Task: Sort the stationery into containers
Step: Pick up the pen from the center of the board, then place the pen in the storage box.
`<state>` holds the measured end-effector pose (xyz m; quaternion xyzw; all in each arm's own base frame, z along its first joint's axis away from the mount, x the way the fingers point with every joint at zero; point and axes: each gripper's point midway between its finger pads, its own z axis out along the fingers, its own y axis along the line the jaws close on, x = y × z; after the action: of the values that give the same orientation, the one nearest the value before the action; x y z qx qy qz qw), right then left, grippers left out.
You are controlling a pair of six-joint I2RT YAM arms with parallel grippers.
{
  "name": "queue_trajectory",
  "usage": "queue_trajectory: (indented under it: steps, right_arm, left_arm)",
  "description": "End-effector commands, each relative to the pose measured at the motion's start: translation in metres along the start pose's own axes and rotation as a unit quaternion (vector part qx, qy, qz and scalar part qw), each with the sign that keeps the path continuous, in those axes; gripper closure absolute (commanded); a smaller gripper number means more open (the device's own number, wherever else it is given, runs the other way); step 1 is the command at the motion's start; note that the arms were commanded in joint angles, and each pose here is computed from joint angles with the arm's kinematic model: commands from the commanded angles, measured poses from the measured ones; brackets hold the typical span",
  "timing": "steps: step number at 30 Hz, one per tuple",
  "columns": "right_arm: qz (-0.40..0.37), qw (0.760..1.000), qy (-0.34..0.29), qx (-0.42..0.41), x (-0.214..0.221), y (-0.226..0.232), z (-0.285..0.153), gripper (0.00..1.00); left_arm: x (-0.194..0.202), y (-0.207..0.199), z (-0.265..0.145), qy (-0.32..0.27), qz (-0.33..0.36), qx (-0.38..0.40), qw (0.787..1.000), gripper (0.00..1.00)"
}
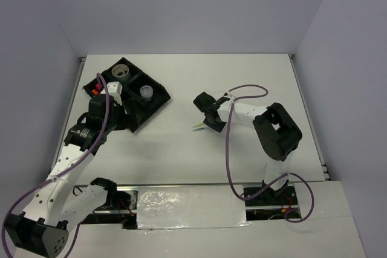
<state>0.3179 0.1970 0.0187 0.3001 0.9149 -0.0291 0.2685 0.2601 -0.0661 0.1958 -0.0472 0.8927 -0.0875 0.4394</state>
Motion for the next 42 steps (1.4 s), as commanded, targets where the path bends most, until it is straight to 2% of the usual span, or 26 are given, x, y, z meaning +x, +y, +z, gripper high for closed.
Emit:
queue_trajectory:
  steps: [1,7,12,13,14,15,16,17,18,20,21,22,23,24,25,26,27,28,29,30,31,32,35,37,42]
  right_arm:
    - [0.02,0.999,-0.011,0.023,0.0,-0.019,0.003,0.51]
    - [0.033,0.999,-0.006,0.028,0.007,-0.042,0.006,0.51]
    - [0.05,0.999,-0.006,0.02,0.01,-0.056,0.002,0.62]
    - [0.052,0.999,-0.002,0.016,0.012,-0.057,0.001,0.68]
    - [0.05,0.999,-0.002,0.01,0.014,-0.061,0.002,0.79]
    - [0.053,0.999,-0.002,0.001,0.014,-0.06,-0.001,0.81]
    - [0.054,0.999,-0.003,-0.006,0.014,-0.059,-0.001,0.95]
    - [0.047,0.999,-0.004,-0.004,0.014,-0.063,0.0,1.0]
    - [0.046,0.999,-0.008,-0.016,0.011,-0.059,-0.002,1.0]
    - [-0.001,0.999,-0.012,-0.046,0.01,-0.054,-0.005,1.0]
    - [-0.014,0.996,-0.021,-0.081,0.005,-0.04,-0.007,1.0]
    - [-0.072,0.992,-0.014,-0.106,0.011,-0.037,-0.009,1.0]
    - [-0.093,0.985,-0.016,-0.144,0.009,-0.027,-0.018,1.0]
    - [-0.106,0.974,-0.029,-0.2,0.005,-0.007,-0.029,1.0]
    - [-0.162,0.957,-0.012,-0.241,0.023,-0.006,-0.035,1.0]
    - [-0.159,0.935,-0.04,-0.314,0.013,0.016,-0.062,1.0]
    - [-0.172,0.919,-0.045,-0.352,0.017,0.021,-0.076,1.0]
    - [-0.203,0.887,-0.043,-0.413,0.029,0.022,-0.099,1.0]
    - [-0.202,0.856,-0.069,-0.471,0.024,0.036,-0.124,1.0]
    - [-0.223,0.834,-0.069,-0.5,0.034,0.031,-0.133,1.0]
    - [-0.237,0.794,-0.071,-0.556,0.041,0.035,-0.163,1.0]
    - [-0.239,0.772,-0.085,-0.583,0.04,0.04,-0.179,0.99]
    - [-0.262,0.727,-0.094,-0.628,0.046,0.045,-0.21,0.99]
    - [-0.257,0.704,-0.097,-0.655,0.046,0.049,-0.228,0.99]
    - [-0.245,0.653,-0.096,-0.71,0.047,0.052,-0.269,0.99]
  left_arm:
    - [-0.017,-0.009,-0.004,-0.031,0.004,0.02,0.999,0.01]
    - [-0.017,-0.009,-0.004,-0.03,0.002,0.02,0.999,0.01]
    - [-0.016,-0.011,-0.003,-0.028,0.001,0.025,0.999,0.01]
    - [-0.016,-0.011,-0.004,-0.028,0.001,0.026,0.999,0.01]
    - [-0.016,-0.012,-0.003,-0.027,-0.001,0.028,0.999,0.01]
    - [-0.015,-0.014,-0.003,-0.025,-0.002,0.033,0.999,0.01]
    - [-0.016,-0.016,-0.003,-0.025,-0.004,0.039,0.999,0.01]
    - [-0.015,-0.018,-0.002,-0.023,-0.006,0.043,0.999,0.0]
    - [-0.013,-0.024,-0.003,-0.018,-0.007,0.059,0.998,0.01]
    - [-0.008,-0.031,-0.002,-0.008,-0.013,0.079,0.997,0.01]
    - [-0.002,-0.044,-0.005,0.006,-0.02,0.117,0.993,0.01]
    - [0.002,-0.054,-0.006,0.014,-0.024,0.142,0.989,0.01]
    - [0.005,-0.064,-0.007,0.017,-0.03,0.17,0.985,0.01]
    - [0.007,-0.08,-0.015,0.027,-0.046,0.214,0.975,0.01]
    - [0.012,-0.088,-0.018,0.032,-0.053,0.237,0.97,0.01]
    - [0.005,-0.103,-0.024,0.023,-0.069,0.268,0.961,0.01]
    - [0.004,-0.113,-0.032,0.021,-0.074,0.293,0.953,0.01]
    - [0.003,-0.118,-0.035,0.019,-0.08,0.303,0.949,0.01]
    - [-0.001,-0.13,-0.042,0.013,-0.093,0.321,0.942,0.01]
    - [-0.002,-0.133,-0.043,0.011,-0.102,0.324,0.941,0.01]
    - [0.001,-0.14,-0.045,0.015,-0.106,0.334,0.937,0.01]
    - [-0.003,-0.147,-0.048,0.011,-0.121,0.344,0.931,0.01]
    - [0.002,-0.164,-0.05,0.016,-0.133,0.357,0.924,0.01]
    - [0.003,-0.176,-0.053,0.018,-0.131,0.37,0.92,0.01]
    - [0.011,-0.183,-0.046,0.031,-0.132,0.356,0.925,0.05]
